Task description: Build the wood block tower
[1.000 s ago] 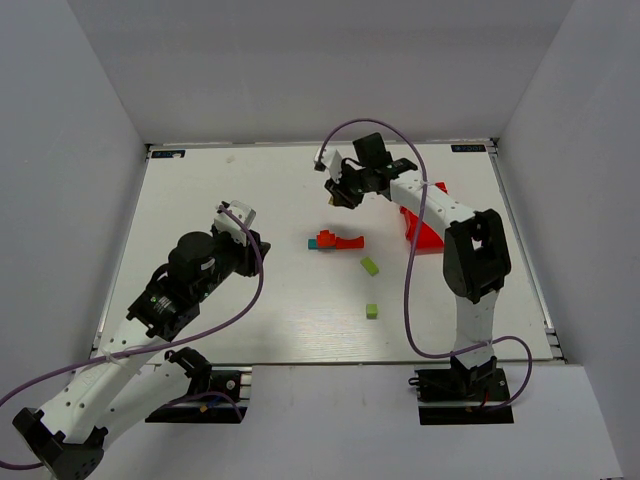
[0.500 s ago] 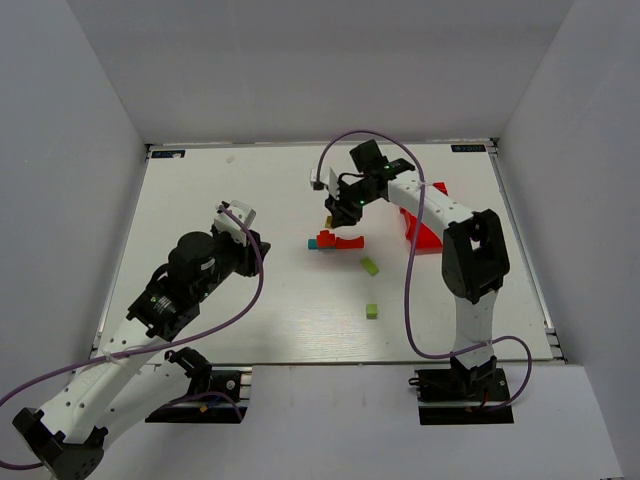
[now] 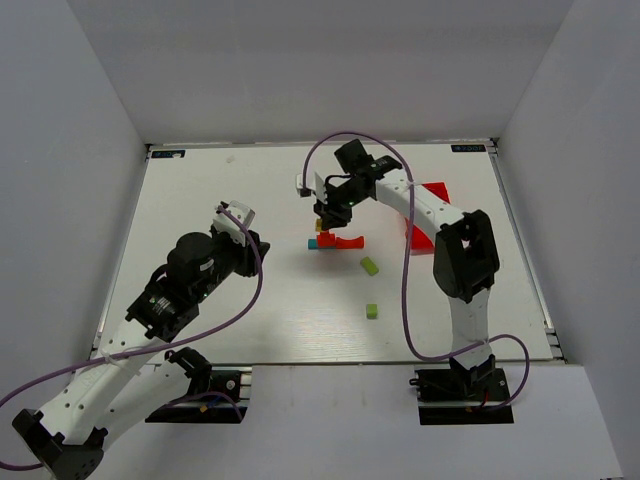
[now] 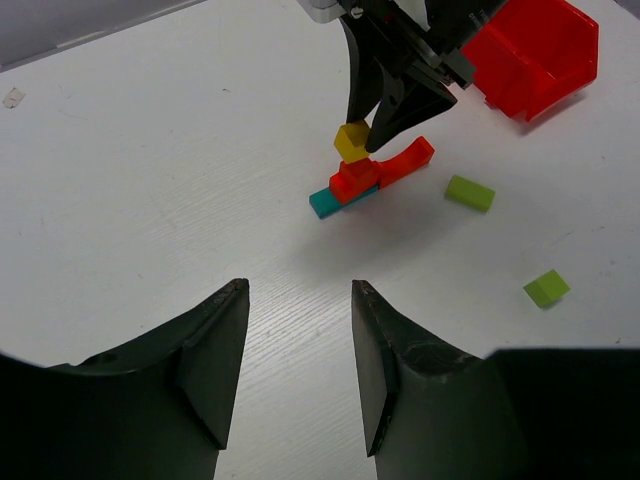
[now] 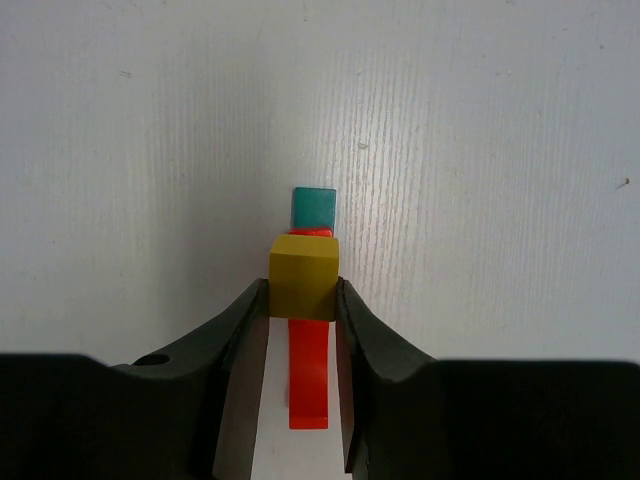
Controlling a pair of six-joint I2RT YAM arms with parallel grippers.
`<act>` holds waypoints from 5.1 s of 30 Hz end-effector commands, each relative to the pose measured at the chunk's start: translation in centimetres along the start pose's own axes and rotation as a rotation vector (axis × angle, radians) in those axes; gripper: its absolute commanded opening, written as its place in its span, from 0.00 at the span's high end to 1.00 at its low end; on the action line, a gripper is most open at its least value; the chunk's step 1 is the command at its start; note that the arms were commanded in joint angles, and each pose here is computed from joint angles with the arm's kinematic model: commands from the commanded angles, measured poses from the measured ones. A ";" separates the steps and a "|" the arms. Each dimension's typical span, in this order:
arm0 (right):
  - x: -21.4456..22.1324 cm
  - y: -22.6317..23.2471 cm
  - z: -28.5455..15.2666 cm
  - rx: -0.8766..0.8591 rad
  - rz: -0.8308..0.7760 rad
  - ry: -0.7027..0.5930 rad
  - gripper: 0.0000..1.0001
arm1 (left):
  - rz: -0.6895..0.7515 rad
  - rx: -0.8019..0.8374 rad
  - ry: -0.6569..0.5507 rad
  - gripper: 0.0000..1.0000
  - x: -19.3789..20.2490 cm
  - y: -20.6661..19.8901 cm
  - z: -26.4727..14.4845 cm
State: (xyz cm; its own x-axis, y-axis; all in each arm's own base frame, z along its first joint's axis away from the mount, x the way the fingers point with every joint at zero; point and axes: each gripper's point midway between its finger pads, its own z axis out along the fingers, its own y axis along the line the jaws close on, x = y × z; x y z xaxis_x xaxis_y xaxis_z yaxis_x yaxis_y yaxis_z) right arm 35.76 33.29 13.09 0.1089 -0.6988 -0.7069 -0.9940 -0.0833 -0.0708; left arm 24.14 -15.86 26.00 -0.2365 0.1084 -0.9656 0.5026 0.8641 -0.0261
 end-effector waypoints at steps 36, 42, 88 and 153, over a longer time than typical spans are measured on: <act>1.1 -0.5 1.0 -0.003 -0.087 0.103 0.82 | -0.003 -0.009 -0.006 0.44 0.0 0.2 -0.3; 1.5 -0.2 1.3 -0.015 -0.088 0.114 0.80 | -0.003 -0.009 -0.006 0.44 0.0 0.2 -0.3; 1.7 -0.3 1.1 -0.004 -0.089 0.124 0.27 | -0.003 -0.009 -0.006 0.44 0.0 0.2 -0.3; 15.3 6.8 -0.9 0.370 0.601 0.272 0.92 | -0.002 0.030 0.010 0.53 0.6 -0.5 -0.1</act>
State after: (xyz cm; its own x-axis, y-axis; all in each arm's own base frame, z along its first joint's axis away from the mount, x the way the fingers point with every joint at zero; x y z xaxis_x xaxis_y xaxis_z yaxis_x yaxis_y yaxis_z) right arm 29.85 20.94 1.88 -0.5038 -0.7124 -0.4884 -0.8160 0.5780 -0.0014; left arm 23.93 -16.30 25.06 -0.2577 0.1233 -0.9583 0.5242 0.8510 -0.0315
